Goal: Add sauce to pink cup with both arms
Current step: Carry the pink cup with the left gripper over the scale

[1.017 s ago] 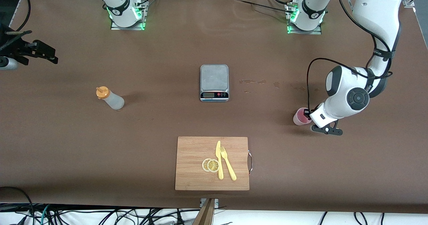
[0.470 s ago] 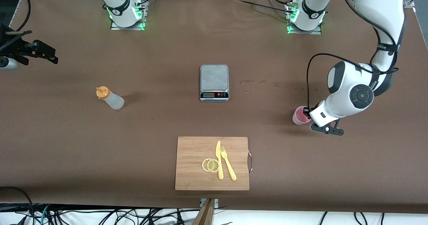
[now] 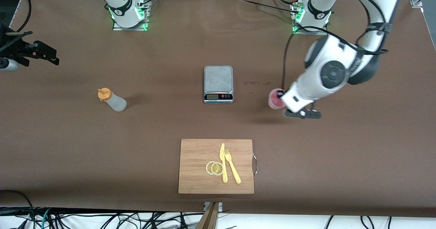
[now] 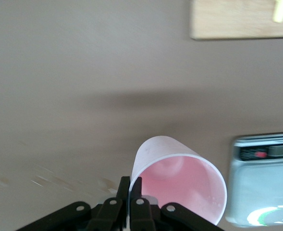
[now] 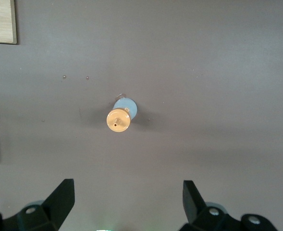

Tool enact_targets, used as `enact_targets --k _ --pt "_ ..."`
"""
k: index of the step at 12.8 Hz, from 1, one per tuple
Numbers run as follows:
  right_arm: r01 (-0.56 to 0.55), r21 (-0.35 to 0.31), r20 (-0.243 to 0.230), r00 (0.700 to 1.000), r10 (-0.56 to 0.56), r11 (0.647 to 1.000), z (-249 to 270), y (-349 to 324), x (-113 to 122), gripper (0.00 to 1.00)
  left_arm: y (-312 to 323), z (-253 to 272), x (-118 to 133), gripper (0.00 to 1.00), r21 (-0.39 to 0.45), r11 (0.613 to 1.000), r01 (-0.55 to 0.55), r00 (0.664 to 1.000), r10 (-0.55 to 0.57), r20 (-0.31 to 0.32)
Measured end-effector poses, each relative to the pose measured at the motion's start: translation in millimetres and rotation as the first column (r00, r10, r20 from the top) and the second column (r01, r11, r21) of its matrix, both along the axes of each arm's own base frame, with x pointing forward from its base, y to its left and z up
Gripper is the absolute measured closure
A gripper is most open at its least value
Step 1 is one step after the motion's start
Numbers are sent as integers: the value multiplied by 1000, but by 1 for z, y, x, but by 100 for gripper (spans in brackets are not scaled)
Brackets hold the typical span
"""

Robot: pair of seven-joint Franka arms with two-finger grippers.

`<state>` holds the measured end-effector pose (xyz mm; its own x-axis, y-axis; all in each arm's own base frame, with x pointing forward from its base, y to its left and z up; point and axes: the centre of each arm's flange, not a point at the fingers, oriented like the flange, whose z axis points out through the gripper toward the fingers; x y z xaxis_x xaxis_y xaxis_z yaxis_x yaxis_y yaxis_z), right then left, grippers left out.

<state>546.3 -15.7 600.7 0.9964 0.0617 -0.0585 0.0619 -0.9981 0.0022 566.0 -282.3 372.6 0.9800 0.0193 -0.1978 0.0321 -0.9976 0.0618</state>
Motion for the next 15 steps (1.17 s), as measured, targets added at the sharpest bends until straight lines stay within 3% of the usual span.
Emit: enact_targets --k 3,8,11,15 --pt "0 0 -1 1000 0 1000 0 0 0 0 -72 -3 -41 96 -13 998 -68 997 67 -35" --pt "1 0 -1 1000 -1 1000 0 -1 0 0 -156 -47 -82 96 -81 986 -143 989 139 -44" --pt "1 0 -1 1000 -1 1000 0 -1 0 0 -176 -75 -101 96 -72 989 -130 989 125 -82" --pt "1 0 -1 1000 -1 1000 0 -1 0 0 -179 -95 -117 96 -36 993 -111 991 108 -82"
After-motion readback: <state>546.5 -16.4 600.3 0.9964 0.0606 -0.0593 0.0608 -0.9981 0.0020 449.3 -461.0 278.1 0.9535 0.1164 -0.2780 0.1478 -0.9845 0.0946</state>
